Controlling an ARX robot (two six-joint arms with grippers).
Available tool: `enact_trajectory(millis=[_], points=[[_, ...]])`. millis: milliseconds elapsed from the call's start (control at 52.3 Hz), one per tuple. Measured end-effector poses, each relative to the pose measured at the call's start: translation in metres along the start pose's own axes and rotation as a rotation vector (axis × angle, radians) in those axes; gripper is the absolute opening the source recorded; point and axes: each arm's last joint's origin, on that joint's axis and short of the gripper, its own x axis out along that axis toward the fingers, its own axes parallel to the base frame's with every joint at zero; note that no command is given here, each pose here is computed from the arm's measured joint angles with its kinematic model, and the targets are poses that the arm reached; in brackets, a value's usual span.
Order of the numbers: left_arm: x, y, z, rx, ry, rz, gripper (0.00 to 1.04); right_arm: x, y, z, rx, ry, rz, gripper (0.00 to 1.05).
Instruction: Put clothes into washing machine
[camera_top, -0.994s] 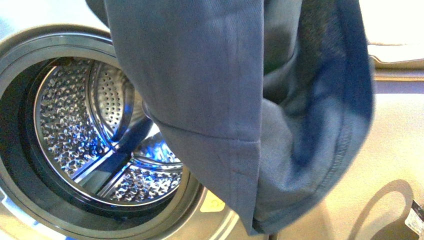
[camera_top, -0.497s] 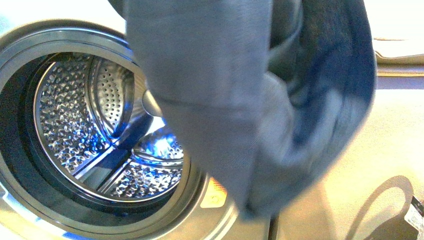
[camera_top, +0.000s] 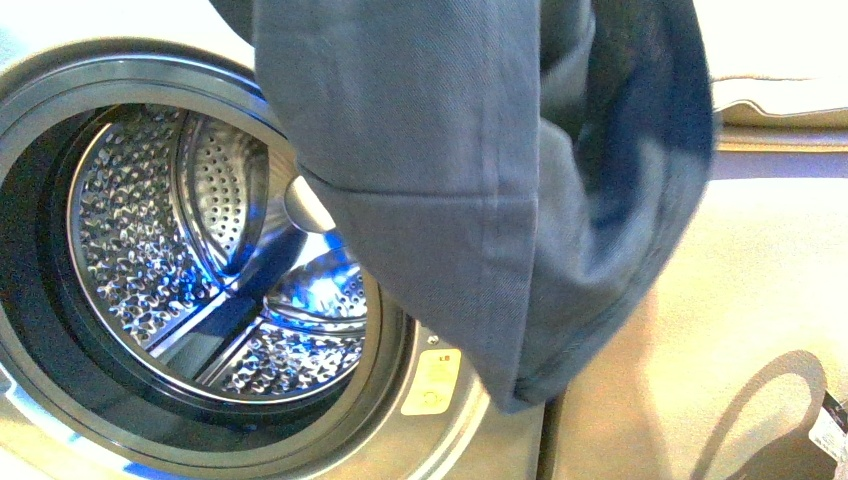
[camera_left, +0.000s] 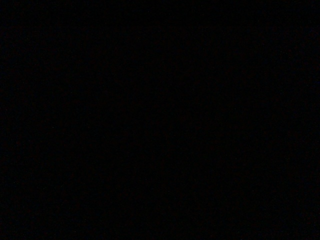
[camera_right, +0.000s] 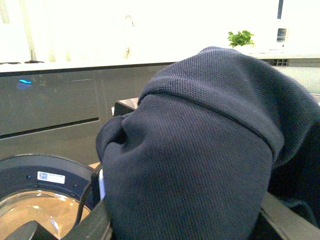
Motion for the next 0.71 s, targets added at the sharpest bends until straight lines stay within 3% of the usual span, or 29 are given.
enact_trajectory(millis=[134, 344, 708], points=[[-0.009, 0.012, -0.002, 0.007, 0.006, 0.032, 0.21, 0.0, 0.001, 0.0, 0.001, 0.0, 0.008, 0.7], [-0.03, 0.028, -0.007, 0.025, 0.033, 0.061, 0.16, 0.0, 0.001, 0.0, 0.001, 0.001, 0.009, 0.99], [-0.09, 0.062, -0.04, 0.066, 0.132, 0.111, 0.16, 0.0, 0.001, 0.0, 0.003, 0.001, 0.009, 0.97]])
